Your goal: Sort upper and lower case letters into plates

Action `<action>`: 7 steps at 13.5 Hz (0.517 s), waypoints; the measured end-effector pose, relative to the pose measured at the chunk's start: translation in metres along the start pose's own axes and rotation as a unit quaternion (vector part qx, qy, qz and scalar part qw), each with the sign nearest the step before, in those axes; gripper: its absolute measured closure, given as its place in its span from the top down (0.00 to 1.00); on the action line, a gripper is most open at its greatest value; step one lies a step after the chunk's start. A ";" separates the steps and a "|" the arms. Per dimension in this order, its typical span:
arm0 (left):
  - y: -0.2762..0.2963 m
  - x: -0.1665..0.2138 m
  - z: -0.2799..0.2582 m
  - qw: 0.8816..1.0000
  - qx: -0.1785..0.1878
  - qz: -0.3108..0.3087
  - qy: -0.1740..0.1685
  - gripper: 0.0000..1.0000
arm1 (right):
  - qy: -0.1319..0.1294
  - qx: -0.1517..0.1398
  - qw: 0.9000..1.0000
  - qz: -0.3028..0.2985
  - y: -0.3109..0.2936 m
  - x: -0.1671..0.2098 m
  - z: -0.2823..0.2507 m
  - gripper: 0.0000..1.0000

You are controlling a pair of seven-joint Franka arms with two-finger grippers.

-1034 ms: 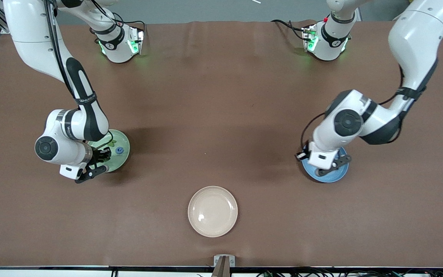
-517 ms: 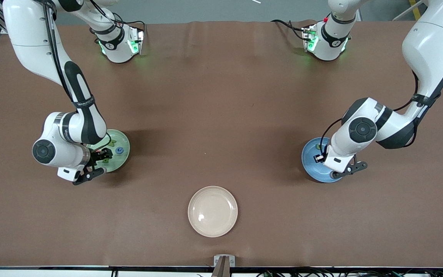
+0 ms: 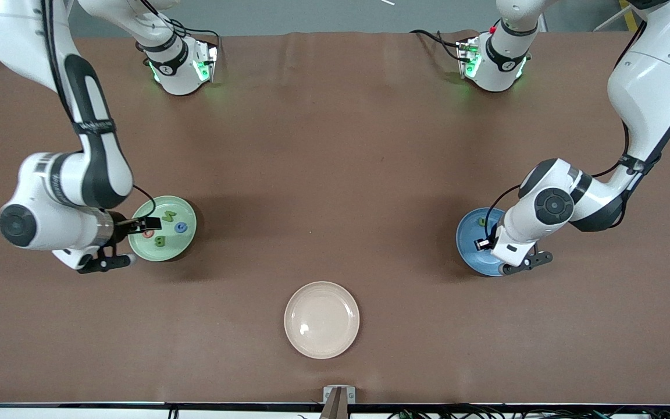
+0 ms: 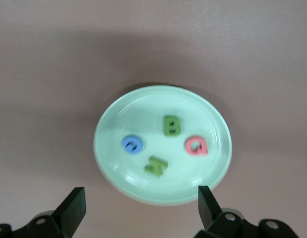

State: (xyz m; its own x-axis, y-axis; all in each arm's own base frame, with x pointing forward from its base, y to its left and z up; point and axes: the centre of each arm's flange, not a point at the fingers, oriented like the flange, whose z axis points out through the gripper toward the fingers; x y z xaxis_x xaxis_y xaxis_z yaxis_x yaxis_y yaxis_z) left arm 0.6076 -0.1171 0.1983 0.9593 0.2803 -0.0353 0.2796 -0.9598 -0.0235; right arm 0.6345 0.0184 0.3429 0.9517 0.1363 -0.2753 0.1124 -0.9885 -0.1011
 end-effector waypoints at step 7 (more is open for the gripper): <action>0.002 -0.002 0.007 1.000 -0.001 0.002 -0.003 0.27 | 0.001 -0.012 0.998 0.055 0.037 -0.021 -0.100 1.00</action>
State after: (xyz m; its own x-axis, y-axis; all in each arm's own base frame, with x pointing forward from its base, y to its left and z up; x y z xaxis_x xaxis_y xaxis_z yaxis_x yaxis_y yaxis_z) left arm 0.6063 -0.1192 0.1908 0.9600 0.2768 -0.0414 0.2761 -0.9609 -0.0208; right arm 0.6474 -0.0272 0.4402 0.9589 0.0263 -0.2824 0.0134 -0.9988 -0.0473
